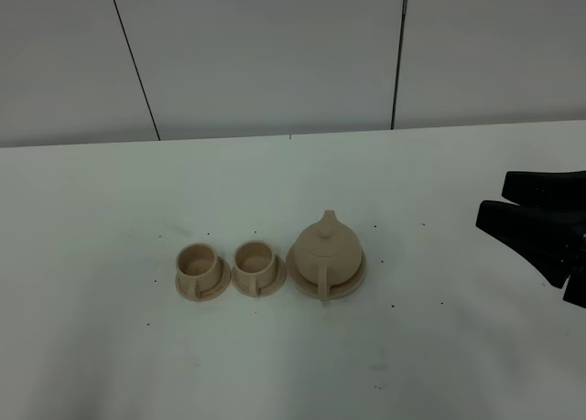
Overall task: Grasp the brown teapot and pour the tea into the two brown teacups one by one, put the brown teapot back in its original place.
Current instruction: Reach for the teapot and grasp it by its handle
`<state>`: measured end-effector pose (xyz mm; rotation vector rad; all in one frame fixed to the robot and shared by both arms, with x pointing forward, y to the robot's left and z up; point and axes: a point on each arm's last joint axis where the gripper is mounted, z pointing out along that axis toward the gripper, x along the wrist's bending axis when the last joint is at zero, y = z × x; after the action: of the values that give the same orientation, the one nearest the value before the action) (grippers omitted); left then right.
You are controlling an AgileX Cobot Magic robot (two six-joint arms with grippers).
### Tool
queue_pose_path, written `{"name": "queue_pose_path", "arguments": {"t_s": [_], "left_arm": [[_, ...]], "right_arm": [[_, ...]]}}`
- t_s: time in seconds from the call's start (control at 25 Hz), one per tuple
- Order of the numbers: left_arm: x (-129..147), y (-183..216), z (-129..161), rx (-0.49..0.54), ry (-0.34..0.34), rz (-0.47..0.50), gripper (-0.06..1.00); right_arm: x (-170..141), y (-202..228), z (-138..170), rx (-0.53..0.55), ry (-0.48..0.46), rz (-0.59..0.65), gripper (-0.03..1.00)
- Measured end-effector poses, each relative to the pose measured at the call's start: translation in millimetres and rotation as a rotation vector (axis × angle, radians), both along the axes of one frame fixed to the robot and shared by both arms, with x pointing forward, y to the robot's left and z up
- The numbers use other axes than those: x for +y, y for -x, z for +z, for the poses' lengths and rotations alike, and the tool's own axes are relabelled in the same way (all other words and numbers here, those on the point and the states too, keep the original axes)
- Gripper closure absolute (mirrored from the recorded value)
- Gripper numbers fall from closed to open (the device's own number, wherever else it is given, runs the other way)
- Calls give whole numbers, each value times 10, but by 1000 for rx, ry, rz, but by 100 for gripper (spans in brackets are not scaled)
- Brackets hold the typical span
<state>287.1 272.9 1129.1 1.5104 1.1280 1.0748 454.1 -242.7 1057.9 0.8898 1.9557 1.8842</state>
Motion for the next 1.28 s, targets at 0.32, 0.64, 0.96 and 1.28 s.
{"name": "queue_pose_path", "arguments": {"t_s": [0.32,0.64,0.96,1.28], "left_arm": [[59,65,-107,131,43,94,58],[99,212,-76,276,34,178,58],[153,301,-218,457,8,243,58],[126,375,-336,492,26,221,58]], "right_arm": [[-1,-1,-2,12,-7,-4,44],[-3,-3,-4,24,-13,-8,44],[-3,-3,-4,27,-15,-8,44],[-3,-3,-4,27,-16,-9,44]]}}
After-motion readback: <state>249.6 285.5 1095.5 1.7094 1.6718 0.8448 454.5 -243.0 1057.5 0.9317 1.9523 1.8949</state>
